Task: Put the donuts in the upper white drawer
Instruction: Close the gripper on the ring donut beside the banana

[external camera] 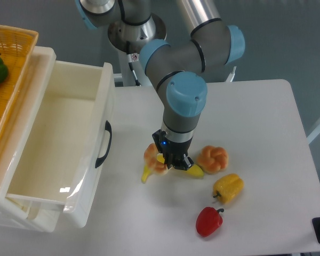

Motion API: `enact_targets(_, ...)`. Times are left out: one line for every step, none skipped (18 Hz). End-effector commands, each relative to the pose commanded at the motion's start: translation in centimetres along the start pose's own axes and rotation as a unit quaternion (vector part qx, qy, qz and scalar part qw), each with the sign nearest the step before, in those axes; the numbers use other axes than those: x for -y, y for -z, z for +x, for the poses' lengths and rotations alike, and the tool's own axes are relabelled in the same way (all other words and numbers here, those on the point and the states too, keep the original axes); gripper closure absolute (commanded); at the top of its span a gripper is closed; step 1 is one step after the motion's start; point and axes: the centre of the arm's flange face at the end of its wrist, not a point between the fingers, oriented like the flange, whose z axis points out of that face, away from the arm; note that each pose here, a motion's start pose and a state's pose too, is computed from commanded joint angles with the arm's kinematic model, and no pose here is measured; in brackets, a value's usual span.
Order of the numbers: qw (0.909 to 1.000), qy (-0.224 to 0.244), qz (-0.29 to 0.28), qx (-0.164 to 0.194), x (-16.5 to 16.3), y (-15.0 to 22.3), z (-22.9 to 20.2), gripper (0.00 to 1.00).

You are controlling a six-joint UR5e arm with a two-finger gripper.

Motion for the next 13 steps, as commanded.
enact_targets(1.0,0.002,0.001,-0.002,0.1,-0.1,0.2,0.9)
enact_targets(1.0,0.003,0.001,-0.001,0.1,-0.1,0.1,0.9)
enact_targets(1.0,0.005,0.002,0.0,0.0,0.1,0.0,0.9)
enact_targets(1.0,0.008,0.001,-0.001,0.0,0.0,0.1,0.9)
enact_targets(1.0,0.008,0.0,-0.002,0.0,-0.1,0.1,0.9)
enact_targets(1.0,0.009,0.001,-0.001,0.0,0.0,0.1,0.9)
enact_targets(1.0,0.009,0.001,0.0,0.0,0.1,0.0,0.9)
enact_targets(1.0,0.01,0.001,0.0,0.1,0.2,0.1,0.9)
enact_targets(0.9998,0.018,0.001,0.0,0.1,0.2,0.1,0.9)
enact_targets(0.9997,0.024,0.003,0.004,0.3,0.6,0.2,0.9)
enact_targets(0.9995,0.03,0.003,0.007,0.3,0.9,0.2,0.9)
enact_targets(0.9993,0.038,0.003,0.008,0.4,1.0,0.2,0.9)
enact_targets(0.9988,0.048,0.002,0.011,0.3,1.3,0.1,0.9)
